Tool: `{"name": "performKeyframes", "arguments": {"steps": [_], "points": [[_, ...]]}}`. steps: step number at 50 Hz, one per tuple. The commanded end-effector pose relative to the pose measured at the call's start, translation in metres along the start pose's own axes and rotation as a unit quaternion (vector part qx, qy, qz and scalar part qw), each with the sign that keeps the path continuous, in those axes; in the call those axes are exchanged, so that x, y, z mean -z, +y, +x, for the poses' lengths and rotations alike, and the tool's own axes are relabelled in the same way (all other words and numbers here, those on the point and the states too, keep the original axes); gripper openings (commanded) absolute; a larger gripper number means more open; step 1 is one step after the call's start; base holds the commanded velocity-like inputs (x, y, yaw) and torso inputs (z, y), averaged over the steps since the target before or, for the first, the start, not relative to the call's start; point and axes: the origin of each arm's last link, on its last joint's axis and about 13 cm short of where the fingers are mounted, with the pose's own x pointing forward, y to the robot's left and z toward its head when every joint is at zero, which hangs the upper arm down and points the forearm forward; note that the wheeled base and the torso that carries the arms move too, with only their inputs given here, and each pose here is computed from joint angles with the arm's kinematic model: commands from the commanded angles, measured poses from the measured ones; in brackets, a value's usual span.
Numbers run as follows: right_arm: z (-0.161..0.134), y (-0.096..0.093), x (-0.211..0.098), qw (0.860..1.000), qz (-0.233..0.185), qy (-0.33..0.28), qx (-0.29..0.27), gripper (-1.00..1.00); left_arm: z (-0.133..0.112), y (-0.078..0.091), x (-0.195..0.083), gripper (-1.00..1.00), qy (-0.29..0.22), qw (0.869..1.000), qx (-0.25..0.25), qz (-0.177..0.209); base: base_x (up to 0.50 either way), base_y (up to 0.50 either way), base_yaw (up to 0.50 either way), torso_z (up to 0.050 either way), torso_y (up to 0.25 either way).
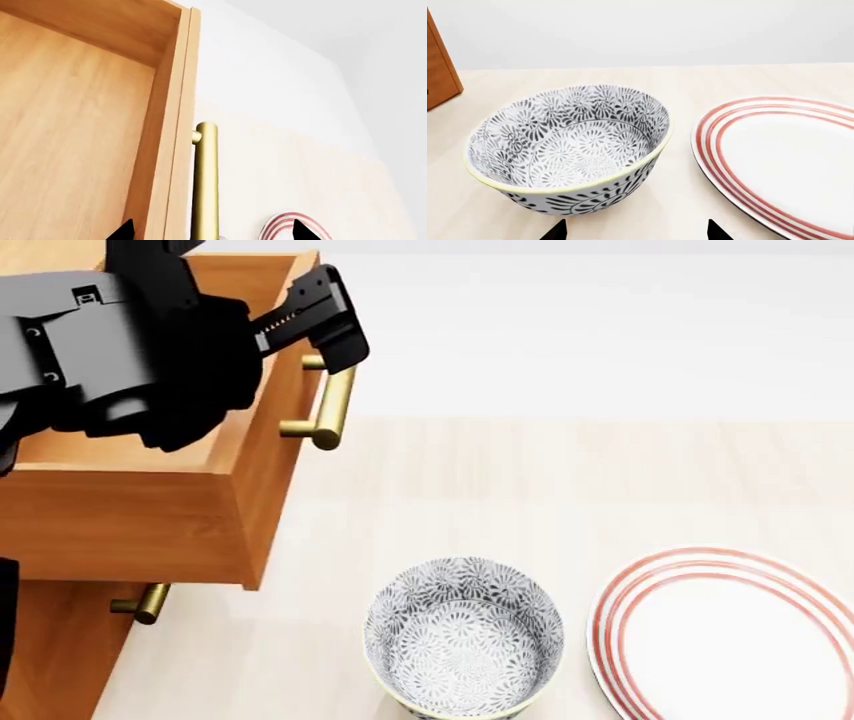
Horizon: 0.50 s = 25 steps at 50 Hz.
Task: Open the top drawer of the cabinet.
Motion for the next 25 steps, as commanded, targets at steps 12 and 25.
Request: {"name": "performKeyframes", "arguments": {"steps": [12,25], "points": [[0.0,-0.001,-0.001,1.0,0.0,-0.004,0.001,1.0,-0.004,-0.024,0.01,1.0,0.015,0.997,0.074,-0.016,0.0,0.0,0.0,0.0,0.0],[0.0,-0.002,-0.002,1.0,0.002,-0.006,0.003,1.0,-0.01,-0.036,0.018,1.0,0.017,0.993,0.115,0.013,0.0,0.0,0.0,0.0,0.001]]}}
